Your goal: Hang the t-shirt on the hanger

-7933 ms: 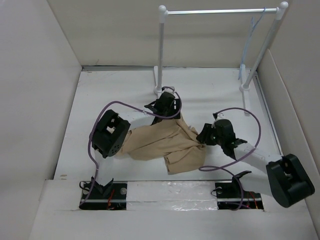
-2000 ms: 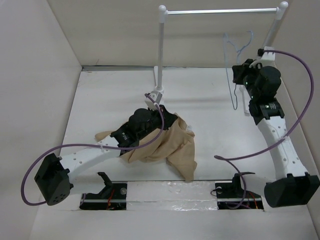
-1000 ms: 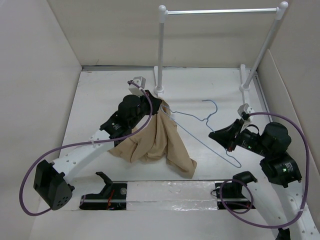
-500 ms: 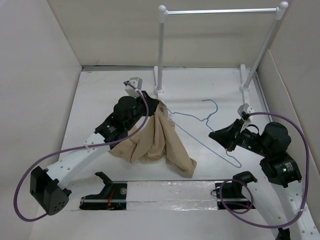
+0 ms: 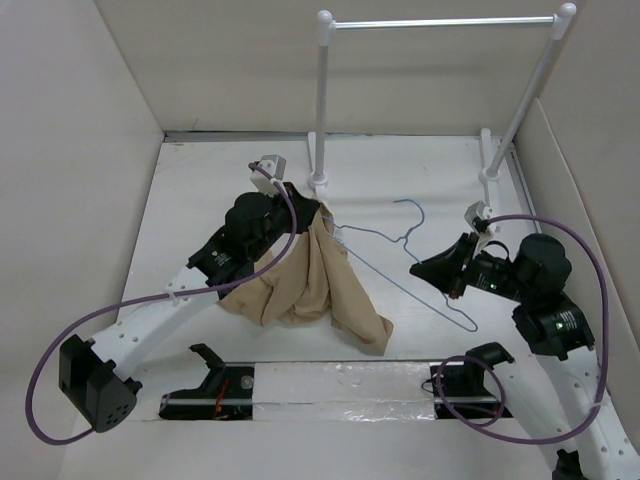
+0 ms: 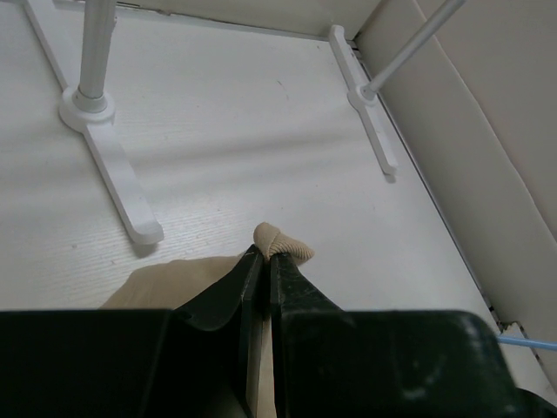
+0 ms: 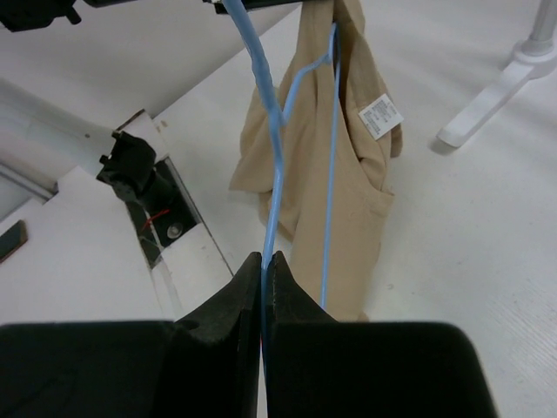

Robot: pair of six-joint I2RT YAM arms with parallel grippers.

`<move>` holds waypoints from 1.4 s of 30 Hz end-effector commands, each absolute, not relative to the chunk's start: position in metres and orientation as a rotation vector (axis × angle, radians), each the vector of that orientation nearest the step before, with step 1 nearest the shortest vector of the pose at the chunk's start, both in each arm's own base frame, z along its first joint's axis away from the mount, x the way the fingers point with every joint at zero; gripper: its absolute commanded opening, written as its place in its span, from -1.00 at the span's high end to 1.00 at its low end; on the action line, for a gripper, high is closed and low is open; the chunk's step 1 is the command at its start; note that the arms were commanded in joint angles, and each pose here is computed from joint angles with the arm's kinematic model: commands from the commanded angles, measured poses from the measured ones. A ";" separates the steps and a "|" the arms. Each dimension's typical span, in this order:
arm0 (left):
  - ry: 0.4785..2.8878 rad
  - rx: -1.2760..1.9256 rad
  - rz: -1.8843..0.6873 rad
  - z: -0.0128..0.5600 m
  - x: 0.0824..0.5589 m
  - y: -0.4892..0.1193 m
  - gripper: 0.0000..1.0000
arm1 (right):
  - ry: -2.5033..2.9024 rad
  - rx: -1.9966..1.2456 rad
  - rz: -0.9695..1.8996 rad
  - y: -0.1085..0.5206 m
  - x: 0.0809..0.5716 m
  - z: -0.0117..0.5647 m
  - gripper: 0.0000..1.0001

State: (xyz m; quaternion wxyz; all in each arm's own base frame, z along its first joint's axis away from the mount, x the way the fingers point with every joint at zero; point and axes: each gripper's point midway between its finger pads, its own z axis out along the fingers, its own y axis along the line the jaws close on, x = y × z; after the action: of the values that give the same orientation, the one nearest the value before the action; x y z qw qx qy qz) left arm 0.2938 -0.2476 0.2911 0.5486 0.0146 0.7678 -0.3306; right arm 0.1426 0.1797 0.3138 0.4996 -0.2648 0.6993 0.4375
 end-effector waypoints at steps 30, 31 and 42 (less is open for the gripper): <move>1.509 0.474 -1.236 0.444 0.192 -0.285 1.00 | 1.282 -0.582 1.266 0.313 0.229 0.400 1.00; 1.511 0.472 -1.233 0.442 0.193 -0.284 1.00 | 1.270 -0.580 1.267 0.316 0.232 0.400 1.00; 1.645 0.181 -0.971 0.397 0.231 -0.243 1.00 | 1.144 -0.516 1.285 0.317 0.207 0.404 1.00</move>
State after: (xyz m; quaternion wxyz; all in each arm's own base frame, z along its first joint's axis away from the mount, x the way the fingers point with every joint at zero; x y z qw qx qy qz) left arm 0.2210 -0.2700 0.3888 0.5319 0.1334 0.7057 -0.4486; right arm 0.2142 0.3370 0.3506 0.5454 -0.2474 0.5801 0.5521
